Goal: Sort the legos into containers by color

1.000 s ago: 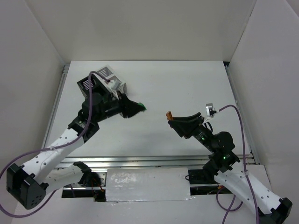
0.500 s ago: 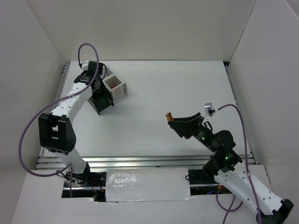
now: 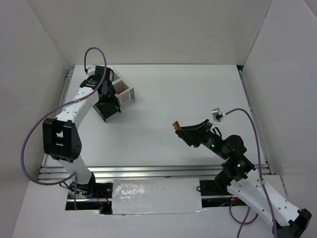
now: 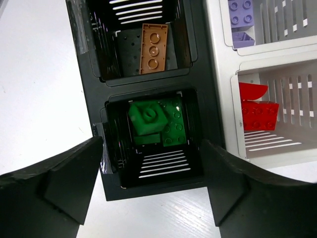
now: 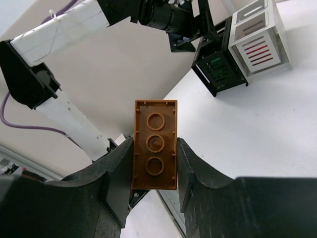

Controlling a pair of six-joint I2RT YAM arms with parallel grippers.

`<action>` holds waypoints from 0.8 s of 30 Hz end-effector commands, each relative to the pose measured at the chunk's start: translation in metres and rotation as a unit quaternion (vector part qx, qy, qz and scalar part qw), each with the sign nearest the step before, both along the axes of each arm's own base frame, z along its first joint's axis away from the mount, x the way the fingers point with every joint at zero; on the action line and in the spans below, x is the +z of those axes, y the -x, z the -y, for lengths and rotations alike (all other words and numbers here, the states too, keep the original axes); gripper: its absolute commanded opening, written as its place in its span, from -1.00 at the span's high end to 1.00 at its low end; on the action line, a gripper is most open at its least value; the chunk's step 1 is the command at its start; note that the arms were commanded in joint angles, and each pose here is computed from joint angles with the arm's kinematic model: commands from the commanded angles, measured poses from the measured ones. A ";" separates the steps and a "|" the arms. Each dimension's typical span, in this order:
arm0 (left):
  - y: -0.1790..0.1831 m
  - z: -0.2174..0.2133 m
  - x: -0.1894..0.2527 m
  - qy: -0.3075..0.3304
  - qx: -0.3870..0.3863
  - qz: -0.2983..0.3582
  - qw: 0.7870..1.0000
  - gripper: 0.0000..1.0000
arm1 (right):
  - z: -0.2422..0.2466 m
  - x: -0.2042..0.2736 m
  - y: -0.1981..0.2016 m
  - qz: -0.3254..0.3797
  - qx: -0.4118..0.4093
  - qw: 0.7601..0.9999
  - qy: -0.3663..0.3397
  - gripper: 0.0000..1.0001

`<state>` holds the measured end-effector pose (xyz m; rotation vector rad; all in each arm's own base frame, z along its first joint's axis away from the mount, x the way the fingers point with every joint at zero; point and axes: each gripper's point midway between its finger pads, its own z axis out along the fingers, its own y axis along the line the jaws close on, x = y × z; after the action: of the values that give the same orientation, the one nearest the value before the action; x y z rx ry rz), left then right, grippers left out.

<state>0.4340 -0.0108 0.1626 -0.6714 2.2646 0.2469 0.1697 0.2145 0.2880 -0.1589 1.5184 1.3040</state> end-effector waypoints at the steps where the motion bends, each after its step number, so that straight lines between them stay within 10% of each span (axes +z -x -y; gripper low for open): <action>1: -0.007 -0.001 0.041 0.004 -0.007 0.057 0.998 -0.87 | 0.000 0.026 0.005 0.031 0.009 0.999 -0.009 1.00; 8: 0.027 0.088 0.115 0.098 -0.221 0.192 0.951 -0.99 | -0.014 0.020 0.006 0.001 0.045 0.999 0.014 1.00; 14: 0.184 0.221 0.220 0.321 -0.574 0.376 0.653 -0.99 | -0.034 0.037 0.041 0.059 0.173 0.983 0.006 1.00; 17: 0.247 0.247 0.233 0.347 -0.631 0.393 0.572 -0.99 | -0.035 0.044 0.044 0.067 0.181 0.981 -0.016 1.00; 24: 0.286 0.279 0.238 0.378 -0.656 0.372 0.537 -0.97 | -0.025 0.063 0.060 0.124 0.186 0.973 -0.064 1.00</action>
<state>0.1610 -0.2823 0.3802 0.5891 1.4161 -1.4699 0.1278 0.2459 0.3193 -0.4651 1.4043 1.5628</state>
